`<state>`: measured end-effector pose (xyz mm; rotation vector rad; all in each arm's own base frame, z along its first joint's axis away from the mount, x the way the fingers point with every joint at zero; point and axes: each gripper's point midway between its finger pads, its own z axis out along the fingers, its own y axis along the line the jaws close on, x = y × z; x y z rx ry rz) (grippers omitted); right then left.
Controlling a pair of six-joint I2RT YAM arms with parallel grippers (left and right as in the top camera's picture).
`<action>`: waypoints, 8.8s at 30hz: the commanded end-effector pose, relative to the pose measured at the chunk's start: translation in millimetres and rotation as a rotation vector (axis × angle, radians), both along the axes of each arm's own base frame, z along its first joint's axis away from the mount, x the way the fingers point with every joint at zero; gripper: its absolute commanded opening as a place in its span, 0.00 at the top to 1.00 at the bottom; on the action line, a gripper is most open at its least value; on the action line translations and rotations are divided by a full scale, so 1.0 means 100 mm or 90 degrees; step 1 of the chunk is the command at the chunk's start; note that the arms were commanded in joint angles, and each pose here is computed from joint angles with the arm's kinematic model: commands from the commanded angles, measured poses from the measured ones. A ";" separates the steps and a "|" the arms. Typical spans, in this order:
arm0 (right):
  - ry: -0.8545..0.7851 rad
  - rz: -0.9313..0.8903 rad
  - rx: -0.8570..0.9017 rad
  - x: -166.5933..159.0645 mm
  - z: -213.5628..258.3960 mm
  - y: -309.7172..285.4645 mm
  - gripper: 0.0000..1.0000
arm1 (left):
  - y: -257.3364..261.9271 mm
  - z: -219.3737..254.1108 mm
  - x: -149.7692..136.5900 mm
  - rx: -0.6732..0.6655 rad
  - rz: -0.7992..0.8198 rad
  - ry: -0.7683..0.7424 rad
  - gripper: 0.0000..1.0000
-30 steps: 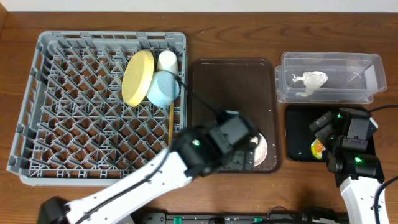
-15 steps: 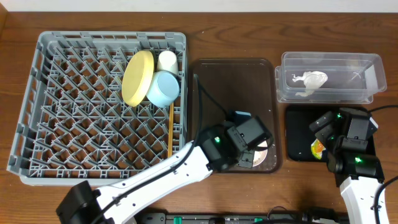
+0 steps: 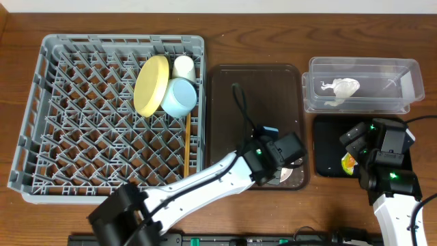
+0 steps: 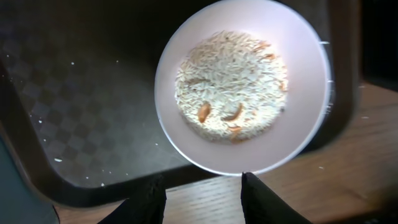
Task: Sort waste into correct bins and load items into the dishwasher rack
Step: 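Withdraw the left gripper back over the dish rack, then lower the right gripper and grasp the wrapper on the black tray, then lift the wrapper and drop it into the clear plastic bin, then move the right gripper to the paper bowl rim and grasp it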
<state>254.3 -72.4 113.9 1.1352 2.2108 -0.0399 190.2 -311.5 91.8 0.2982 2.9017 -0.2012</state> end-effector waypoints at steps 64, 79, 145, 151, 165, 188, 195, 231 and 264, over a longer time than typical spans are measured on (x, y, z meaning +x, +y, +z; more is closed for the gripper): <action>0.105 -0.018 0.001 -0.21 -0.26 -0.04 0.76 | 2.28 2.09 0.94 -0.139 0.332 -0.339 0.01; 0.170 -0.059 -0.019 -0.09 -0.63 -0.18 0.63 | 2.28 2.09 0.94 -0.139 0.332 -0.339 0.01; -0.017 0.022 -0.109 0.43 0.31 -0.27 0.99 | 2.28 2.09 0.94 -0.139 0.332 -0.339 0.00; -0.137 0.020 -0.136 0.55 1.22 -0.28 0.99 | 2.28 2.09 0.94 -0.139 0.332 -0.339 0.00; -0.301 -0.043 0.048 1.41 1.37 -0.15 0.99 | 2.28 2.09 0.94 -0.139 0.332 -0.339 0.00; -0.201 0.119 0.001 2.06 0.45 -0.02 0.07 | 2.28 2.09 0.94 -0.139 0.332 -0.339 0.00; -0.170 0.341 -0.021 1.65 0.85 0.69 0.23 | 2.28 2.09 0.94 -0.139 0.332 -0.339 0.00; 0.218 0.862 -0.085 -0.39 -0.34 3.28 0.75 | 2.28 2.09 0.94 -0.139 0.332 -0.339 0.00; 0.348 0.856 -0.135 -0.73 -0.51 2.85 0.71 | 2.28 2.09 0.94 -0.139 0.332 -0.339 0.00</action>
